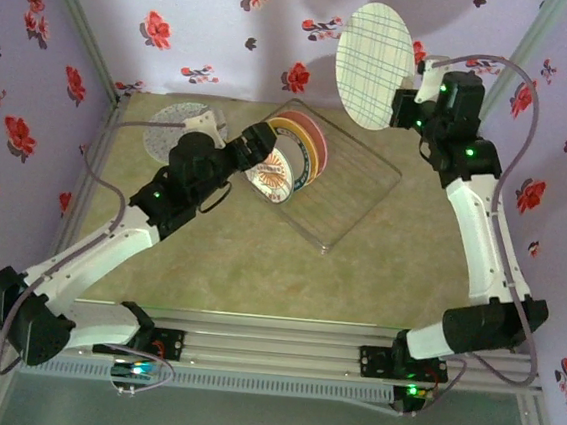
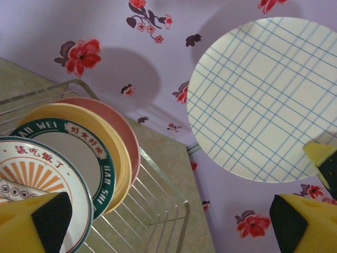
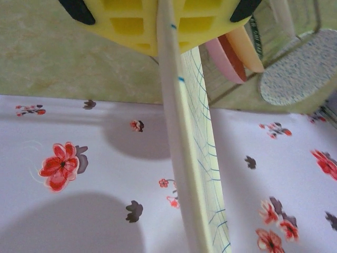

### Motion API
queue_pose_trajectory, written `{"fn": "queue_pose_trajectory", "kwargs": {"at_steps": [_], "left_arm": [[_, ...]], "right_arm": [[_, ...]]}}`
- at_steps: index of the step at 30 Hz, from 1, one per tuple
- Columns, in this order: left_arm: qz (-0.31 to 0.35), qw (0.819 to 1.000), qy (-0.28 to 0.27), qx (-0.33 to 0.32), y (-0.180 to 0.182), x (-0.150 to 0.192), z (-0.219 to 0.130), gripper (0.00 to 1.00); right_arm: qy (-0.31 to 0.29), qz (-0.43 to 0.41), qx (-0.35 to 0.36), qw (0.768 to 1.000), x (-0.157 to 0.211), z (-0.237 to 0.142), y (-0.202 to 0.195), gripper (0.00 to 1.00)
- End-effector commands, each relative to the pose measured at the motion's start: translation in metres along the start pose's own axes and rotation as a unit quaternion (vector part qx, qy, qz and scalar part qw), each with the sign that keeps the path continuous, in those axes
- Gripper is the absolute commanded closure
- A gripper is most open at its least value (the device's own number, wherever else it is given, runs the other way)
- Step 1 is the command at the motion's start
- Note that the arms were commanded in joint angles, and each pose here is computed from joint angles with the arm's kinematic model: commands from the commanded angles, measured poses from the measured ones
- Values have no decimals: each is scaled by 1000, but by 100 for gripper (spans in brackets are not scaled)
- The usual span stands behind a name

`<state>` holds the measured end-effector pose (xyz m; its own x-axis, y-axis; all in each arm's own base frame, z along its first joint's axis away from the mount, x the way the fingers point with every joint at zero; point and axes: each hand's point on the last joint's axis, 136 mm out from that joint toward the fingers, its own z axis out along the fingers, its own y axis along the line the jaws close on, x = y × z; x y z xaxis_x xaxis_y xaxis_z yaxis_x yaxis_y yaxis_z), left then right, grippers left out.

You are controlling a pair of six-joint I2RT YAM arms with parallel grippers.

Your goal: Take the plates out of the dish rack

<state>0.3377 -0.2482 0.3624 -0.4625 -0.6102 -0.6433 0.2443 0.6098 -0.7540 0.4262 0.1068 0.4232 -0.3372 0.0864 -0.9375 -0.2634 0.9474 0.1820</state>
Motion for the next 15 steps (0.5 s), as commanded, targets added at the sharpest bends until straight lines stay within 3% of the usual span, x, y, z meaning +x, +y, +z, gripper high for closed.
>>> {"fn": "queue_pose_trajectory", "kwargs": {"at_steps": [1,7,15], "left_arm": [[-13,999,15,29,-21,-2,4,0],[-73,992,84,56,-39,15,30,5],[-168,971,152,71,-64,27,63,11]], "right_arm": [[-50,67,-9,996,-27,-28,5,100],[-43,160,-30,986,-28,-51,12,100],[-9,313,-96,945,-23,-53,31,100]]}}
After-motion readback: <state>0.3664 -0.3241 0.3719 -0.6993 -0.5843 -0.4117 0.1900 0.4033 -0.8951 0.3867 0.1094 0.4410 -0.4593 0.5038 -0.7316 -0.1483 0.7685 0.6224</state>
